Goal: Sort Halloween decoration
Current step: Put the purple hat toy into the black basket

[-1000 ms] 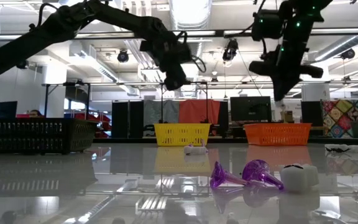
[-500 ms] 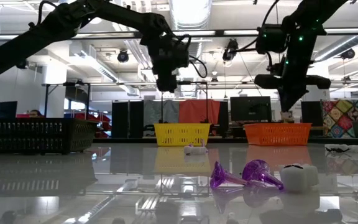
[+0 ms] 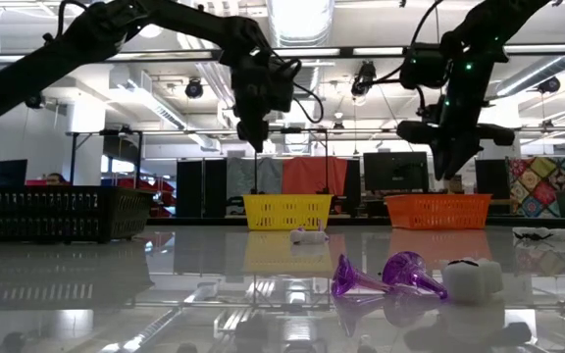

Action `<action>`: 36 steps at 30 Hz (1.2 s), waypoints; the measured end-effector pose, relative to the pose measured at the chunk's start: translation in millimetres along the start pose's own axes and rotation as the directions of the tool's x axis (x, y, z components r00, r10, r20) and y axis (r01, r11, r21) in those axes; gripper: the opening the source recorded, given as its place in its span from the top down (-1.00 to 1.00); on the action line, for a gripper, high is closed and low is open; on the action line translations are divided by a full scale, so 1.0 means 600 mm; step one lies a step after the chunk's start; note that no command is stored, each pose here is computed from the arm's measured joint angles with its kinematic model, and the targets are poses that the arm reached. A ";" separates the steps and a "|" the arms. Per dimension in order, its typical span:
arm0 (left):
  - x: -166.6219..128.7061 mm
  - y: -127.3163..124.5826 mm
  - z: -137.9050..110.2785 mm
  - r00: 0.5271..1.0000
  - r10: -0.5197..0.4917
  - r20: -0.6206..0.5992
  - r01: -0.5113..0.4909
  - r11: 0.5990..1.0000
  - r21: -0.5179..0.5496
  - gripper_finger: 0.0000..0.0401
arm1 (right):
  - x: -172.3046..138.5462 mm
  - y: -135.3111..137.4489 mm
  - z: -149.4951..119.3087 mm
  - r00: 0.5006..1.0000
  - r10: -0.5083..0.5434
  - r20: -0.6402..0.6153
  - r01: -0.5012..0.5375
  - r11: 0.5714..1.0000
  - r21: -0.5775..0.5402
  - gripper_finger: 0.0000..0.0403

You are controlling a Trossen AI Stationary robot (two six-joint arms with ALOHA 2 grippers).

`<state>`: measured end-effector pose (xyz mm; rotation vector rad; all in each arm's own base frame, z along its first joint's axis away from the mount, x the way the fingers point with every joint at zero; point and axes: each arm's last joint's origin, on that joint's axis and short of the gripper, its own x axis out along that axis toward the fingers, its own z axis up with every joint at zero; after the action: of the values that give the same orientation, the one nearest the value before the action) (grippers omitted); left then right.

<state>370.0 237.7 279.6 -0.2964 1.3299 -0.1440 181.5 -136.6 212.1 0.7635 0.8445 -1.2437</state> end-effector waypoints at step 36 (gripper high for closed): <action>-0.124 -0.150 -0.209 0.978 0.207 0.020 -0.199 0.960 -0.199 0.63 | -0.117 0.114 -0.042 0.892 0.418 -0.170 -0.437 0.894 -0.096 0.51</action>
<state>236.9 155.5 349.4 -0.3259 1.3279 0.1665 238.0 -70.0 263.6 0.8850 0.8109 -0.7371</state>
